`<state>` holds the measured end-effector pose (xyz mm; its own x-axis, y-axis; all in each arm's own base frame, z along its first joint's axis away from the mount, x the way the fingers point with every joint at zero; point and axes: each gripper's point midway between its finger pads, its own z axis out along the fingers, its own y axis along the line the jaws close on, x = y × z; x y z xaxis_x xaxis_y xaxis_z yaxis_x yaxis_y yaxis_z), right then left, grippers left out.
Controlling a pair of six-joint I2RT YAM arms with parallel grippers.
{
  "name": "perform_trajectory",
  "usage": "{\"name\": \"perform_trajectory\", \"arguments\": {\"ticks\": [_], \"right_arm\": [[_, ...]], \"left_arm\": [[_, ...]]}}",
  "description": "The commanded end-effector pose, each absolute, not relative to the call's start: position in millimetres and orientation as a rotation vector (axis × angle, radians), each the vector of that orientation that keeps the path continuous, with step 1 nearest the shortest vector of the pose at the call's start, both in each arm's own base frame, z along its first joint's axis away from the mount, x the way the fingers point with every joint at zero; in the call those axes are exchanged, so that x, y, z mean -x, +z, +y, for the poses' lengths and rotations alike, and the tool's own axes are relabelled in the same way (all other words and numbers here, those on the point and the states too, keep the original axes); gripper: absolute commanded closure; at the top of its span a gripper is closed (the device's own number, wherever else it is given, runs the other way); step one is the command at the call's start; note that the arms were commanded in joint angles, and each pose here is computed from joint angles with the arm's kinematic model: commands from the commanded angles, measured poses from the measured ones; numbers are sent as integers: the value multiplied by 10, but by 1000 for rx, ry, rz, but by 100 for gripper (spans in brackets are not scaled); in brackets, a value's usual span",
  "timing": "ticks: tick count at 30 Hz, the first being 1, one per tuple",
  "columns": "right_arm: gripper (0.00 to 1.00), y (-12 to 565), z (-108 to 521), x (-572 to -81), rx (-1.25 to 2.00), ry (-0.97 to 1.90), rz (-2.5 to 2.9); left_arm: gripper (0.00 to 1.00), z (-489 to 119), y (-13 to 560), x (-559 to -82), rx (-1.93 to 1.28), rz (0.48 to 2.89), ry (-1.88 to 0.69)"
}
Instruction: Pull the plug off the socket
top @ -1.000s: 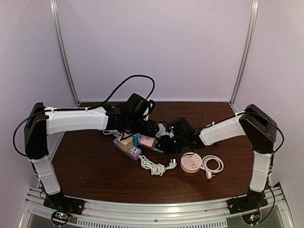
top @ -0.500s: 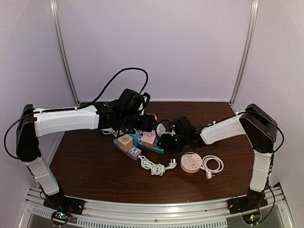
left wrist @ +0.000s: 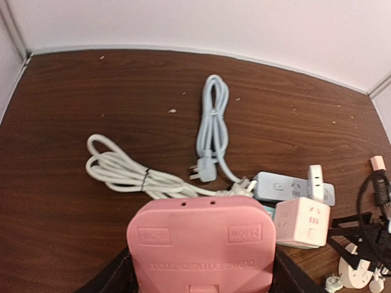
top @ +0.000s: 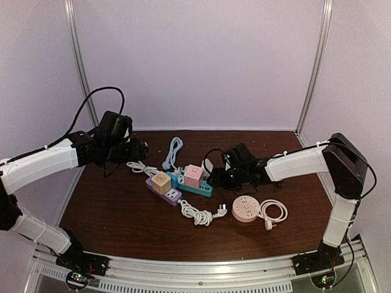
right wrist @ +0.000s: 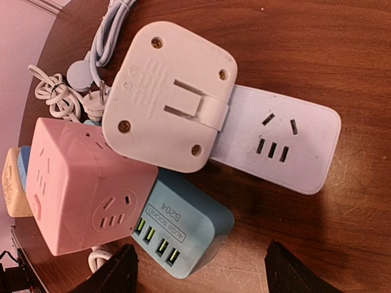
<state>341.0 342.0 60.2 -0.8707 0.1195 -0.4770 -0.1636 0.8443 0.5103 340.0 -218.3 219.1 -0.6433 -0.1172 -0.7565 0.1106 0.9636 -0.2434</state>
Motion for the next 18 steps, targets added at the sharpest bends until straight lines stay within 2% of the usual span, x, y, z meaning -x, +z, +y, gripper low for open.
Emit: {"name": "perform_trajectory", "arguments": {"ticks": [1,6,10,18], "right_arm": [[27,946,3330,-3502,84,676,2444],[26,1122,3234,-3496,122,618,2419],[26,1228,3192,-3463,164,597,2409],[25,1268,3151,-3421,203,579,2404]], "left_arm": [[70,-1498,1863,-3322,251,2340,-253],[70,-938,1393,-3186,448,2472,-243],[70,-720,966,-3057,544,2601,-293],[70,-692,471,-3010,518,2770,-321]]}}
